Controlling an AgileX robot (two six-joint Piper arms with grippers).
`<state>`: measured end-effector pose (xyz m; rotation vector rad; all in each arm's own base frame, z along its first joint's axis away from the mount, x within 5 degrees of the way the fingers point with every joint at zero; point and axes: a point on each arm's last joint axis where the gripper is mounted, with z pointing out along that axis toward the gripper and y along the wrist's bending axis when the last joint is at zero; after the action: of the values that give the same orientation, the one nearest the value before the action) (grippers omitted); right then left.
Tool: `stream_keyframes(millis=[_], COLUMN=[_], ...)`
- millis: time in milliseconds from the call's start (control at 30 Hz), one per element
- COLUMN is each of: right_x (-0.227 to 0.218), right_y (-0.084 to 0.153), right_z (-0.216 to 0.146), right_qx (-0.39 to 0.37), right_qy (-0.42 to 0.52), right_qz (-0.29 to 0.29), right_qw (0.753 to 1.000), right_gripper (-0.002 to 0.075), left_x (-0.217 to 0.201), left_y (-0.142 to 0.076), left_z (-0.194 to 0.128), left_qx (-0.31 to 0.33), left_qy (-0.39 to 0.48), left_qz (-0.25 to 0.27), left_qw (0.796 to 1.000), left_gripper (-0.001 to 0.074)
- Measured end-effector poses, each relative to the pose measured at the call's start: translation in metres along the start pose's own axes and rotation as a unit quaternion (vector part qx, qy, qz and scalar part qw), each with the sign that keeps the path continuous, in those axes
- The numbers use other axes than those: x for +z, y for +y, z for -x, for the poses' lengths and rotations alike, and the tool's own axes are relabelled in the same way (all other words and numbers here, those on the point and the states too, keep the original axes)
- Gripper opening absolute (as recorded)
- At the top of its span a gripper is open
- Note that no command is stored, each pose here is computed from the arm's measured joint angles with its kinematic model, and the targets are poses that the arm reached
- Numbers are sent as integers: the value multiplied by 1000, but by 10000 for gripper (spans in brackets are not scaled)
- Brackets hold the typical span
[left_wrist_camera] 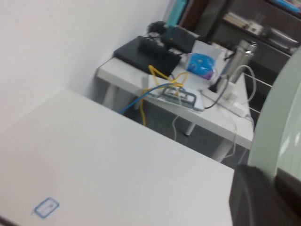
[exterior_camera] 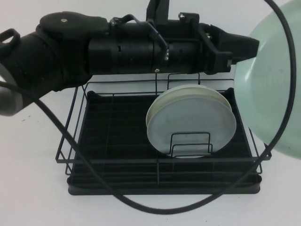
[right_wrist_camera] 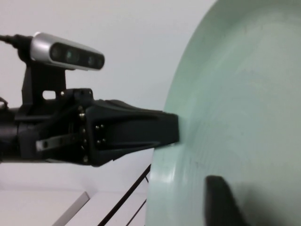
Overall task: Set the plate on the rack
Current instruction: Hand over the plate
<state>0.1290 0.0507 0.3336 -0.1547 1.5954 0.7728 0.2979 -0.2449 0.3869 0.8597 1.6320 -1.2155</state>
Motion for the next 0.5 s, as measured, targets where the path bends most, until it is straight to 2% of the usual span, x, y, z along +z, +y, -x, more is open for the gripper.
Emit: stream_keyframes(millis=[133, 233, 333, 500], right_x=[1, 2, 2, 2], right_y=[-1, -2, -2, 11], right_z=[0, 0, 3, 25], right_qx=[-10, -25, -53, -155], right_qy=[0, 0, -5, -32], right_qz=[-2, -4, -6, 12], right_qw=[1000, 1000, 999, 987], right_gripper=[176, 167, 166, 165], left_x=[-1, -2, -5, -29], left_y=[-4, -4, -4, -3], left_z=[1, 1, 2, 22], left_qx=[39, 44, 10, -3], left_qy=[-4, -6, -8, -29], left_qz=[-29, -34, -47, -111], left_qw=[999, 998, 999, 993], left_gripper=[10, 12, 34, 166])
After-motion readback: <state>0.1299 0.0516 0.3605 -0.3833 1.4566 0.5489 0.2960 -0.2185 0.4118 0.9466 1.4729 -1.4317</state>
